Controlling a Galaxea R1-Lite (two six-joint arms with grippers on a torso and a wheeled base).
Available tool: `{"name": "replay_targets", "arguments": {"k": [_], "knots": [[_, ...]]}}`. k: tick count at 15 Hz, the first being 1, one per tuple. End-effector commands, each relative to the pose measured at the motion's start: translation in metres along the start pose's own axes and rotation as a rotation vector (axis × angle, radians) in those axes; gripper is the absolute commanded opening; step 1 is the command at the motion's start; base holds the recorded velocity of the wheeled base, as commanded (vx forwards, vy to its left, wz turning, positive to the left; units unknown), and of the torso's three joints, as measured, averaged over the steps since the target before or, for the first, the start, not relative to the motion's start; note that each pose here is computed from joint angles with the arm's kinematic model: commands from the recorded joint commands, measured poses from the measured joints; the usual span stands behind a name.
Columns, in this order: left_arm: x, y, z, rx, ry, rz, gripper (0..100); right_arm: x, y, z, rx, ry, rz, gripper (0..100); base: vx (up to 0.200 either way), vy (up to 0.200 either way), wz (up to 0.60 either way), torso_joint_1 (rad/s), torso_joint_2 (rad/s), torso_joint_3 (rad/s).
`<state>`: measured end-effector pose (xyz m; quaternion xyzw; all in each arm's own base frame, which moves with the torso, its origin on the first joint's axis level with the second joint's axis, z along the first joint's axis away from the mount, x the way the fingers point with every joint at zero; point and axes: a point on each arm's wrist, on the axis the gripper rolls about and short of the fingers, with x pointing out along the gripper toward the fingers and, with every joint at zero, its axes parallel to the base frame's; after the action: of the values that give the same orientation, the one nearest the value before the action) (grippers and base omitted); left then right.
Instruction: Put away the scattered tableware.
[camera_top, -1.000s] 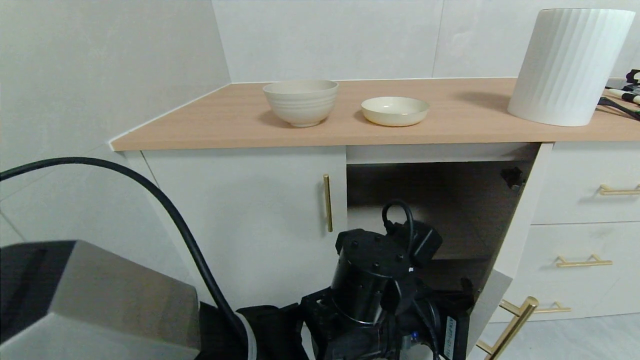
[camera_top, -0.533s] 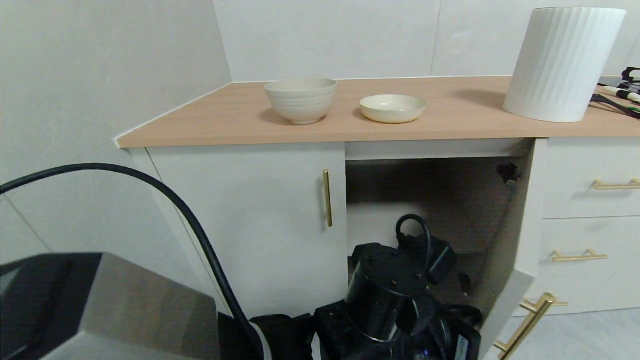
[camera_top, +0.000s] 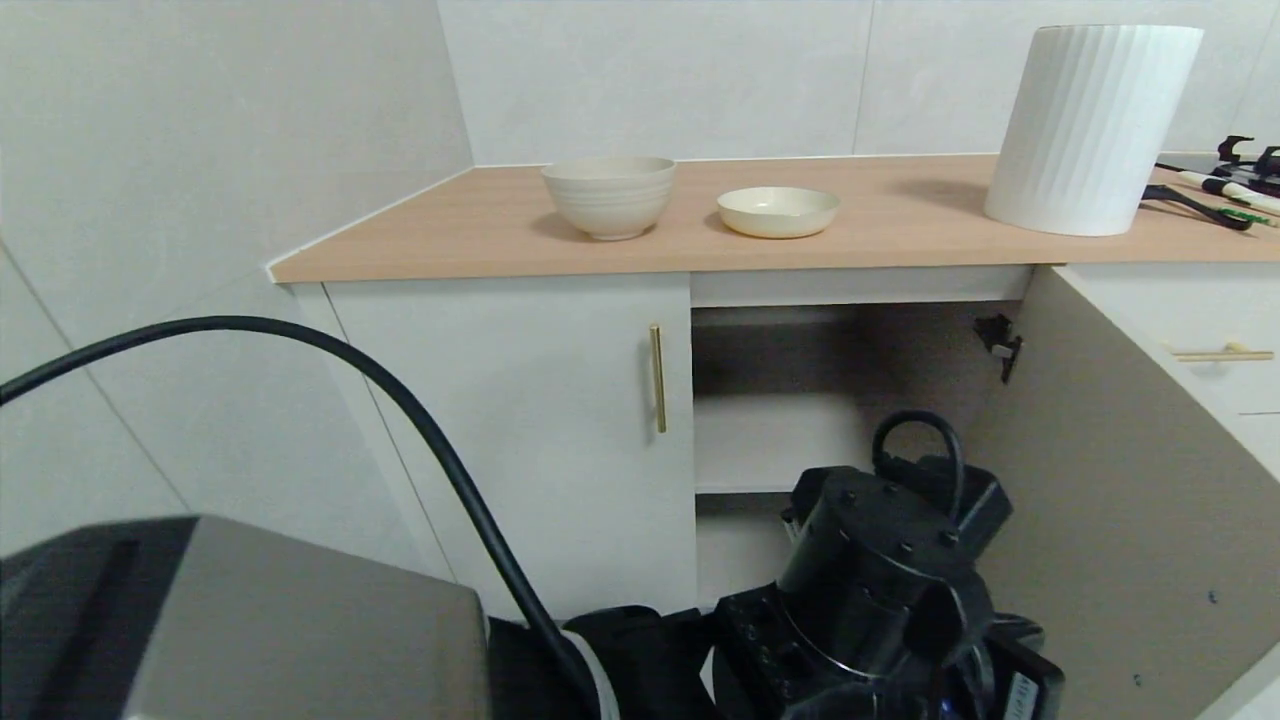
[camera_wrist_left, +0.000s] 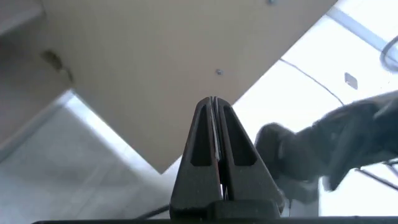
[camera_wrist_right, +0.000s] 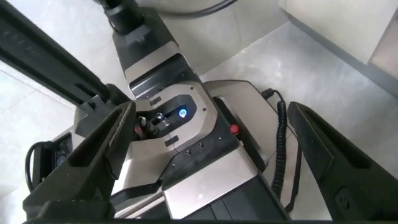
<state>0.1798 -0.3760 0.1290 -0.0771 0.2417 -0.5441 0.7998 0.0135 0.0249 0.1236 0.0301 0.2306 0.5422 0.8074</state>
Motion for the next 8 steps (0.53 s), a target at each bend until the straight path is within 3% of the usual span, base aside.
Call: {"name": "replay_targets", "arguments": {"k": [1, 2, 3, 4, 5, 6, 7, 8], "knots": [[-0.009, -0.009, 0.013, 0.006, -0.046, -0.004, 0, -0.001, 0.001, 0.002, -0.005, -0.006, 0.003, 100, 0.000, 0.000, 0.00, 0.000, 0.00, 0.000], [-0.015, -0.010, 0.017, 0.005, -0.061, 0.013, 0, 0.000, 0.001, 0.007, -0.003, -0.004, 0.003, 100, 0.000, 0.000, 0.00, 0.000, 0.00, 0.000], [-0.037, 0.003, 0.029, -0.005, -0.113, 0.103, 0, 0.007, -0.002, 0.026, 0.010, 0.018, -0.004, 100, 0.000, 0.000, 0.00, 0.000, 0.00, 0.000], [-0.049, 0.012, 0.036, -0.006, -0.134, 0.133, 0, 0.010, -0.003, 0.035, 0.017, 0.028, -0.008, 100, 0.000, 0.000, 0.00, 0.000, 0.00, 0.000], [-0.080, 0.033, 0.057, -0.004, -0.205, 0.203, 0, 0.024, -0.010, 0.060, 0.039, 0.064, -0.031, 100, 0.000, 0.000, 0.00, 0.000, 0.00, 0.000], [-0.105, 0.048, 0.071, -0.002, -0.259, 0.256, 0, 0.037, -0.016, 0.077, 0.051, 0.086, -0.049, 100, 0.000, 0.000, 0.00, 0.000, 0.00, 0.000], [-0.118, 0.055, 0.077, -0.007, -0.284, 0.282, 0, 0.043, -0.019, 0.086, 0.054, 0.092, -0.053, 100, 0.000, 0.000, 0.00, 0.000, 0.00, 0.000], [-0.161, 0.075, 0.086, -0.015, -0.352, 0.378, 0, 0.063, -0.029, 0.115, 0.058, 0.098, -0.055, 100, 0.000, 0.000, 0.00, 0.000, 0.00, 0.000]]}}
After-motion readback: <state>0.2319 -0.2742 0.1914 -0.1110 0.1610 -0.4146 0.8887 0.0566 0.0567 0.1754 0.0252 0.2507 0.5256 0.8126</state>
